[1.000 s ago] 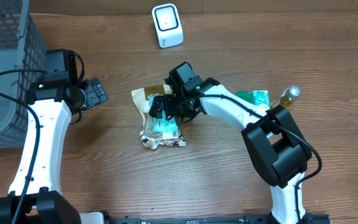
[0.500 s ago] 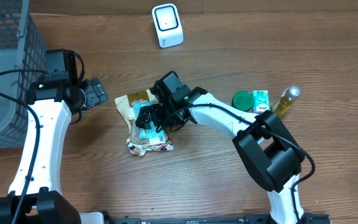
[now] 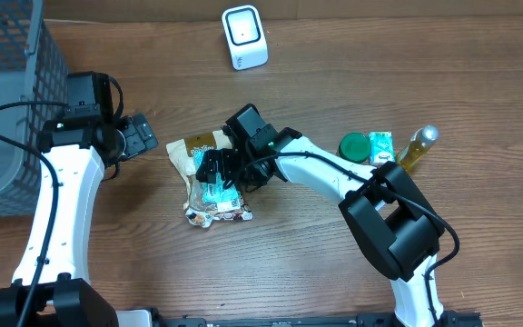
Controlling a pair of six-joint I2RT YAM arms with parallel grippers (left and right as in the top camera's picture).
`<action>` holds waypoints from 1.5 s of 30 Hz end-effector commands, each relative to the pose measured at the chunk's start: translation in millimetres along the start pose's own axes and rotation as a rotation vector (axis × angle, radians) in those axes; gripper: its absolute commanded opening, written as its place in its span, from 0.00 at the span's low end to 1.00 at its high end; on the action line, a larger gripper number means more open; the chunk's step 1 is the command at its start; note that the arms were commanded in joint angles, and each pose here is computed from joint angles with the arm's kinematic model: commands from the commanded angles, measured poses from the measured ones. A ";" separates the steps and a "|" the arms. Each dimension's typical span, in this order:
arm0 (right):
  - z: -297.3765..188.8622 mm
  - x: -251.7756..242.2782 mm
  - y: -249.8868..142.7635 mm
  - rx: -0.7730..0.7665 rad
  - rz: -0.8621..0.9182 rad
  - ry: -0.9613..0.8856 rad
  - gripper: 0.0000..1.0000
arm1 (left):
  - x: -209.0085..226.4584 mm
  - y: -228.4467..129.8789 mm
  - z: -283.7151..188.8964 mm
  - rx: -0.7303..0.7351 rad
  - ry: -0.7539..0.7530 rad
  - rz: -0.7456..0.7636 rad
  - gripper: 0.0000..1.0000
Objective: Scan the item barcode
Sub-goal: 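Descend the right gripper onto the mint-green packet inside the PanTree bag, then close the right gripper on the mint-green packet's edge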
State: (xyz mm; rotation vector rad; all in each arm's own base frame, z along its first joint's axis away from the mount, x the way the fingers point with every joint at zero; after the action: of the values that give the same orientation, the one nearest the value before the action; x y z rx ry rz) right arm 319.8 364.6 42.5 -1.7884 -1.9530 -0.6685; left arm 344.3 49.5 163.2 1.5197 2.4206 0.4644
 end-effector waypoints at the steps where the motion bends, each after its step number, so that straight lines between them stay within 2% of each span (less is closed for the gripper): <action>1: 16.2 -27.6 -13.9 0.039 0.062 -0.090 1.00 | -0.6 4.3 -5.8 -0.023 0.000 0.012 1.00; 15: 9.7 -49.2 -46.1 0.172 0.140 -0.192 1.00 | -0.6 4.3 -5.8 -0.023 0.000 0.013 1.00; 23: 9.4 -31.6 -57.9 0.257 0.186 -0.090 1.00 | -0.6 4.3 -5.9 -0.023 0.000 0.012 1.00; 34: 26.5 3.8 -60.8 0.206 0.119 -0.015 1.00 | -0.5 4.2 -5.8 -0.023 0.000 0.013 1.00; 39: 33.0 6.3 -58.1 0.144 0.075 -0.051 1.00 | -0.5 4.2 -5.8 -0.023 0.000 0.013 1.00; 44: 30.5 8.0 -64.3 0.183 0.074 -0.035 1.00 | -0.5 4.2 -5.8 -0.023 0.000 0.013 0.99; 45: 28.3 11.8 -65.1 0.193 0.051 -0.013 0.95 | -0.5 4.2 -5.9 -0.023 0.000 0.013 1.00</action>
State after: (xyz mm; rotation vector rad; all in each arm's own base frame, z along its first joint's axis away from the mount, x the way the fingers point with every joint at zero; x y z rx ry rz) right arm 260.0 397.2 42.8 -1.7044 -1.8876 -0.5071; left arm 344.3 49.5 163.2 1.5197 2.4206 0.4644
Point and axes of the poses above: each gripper's point midway between its finger pads, its own z axis out along the fingers, its own x axis along the line the jaws close on, y = z × x, the point moved 2 cm from there along -z, back along the fingers, and after that the axes turned 3 degrees about z, right-handed, at the moved point
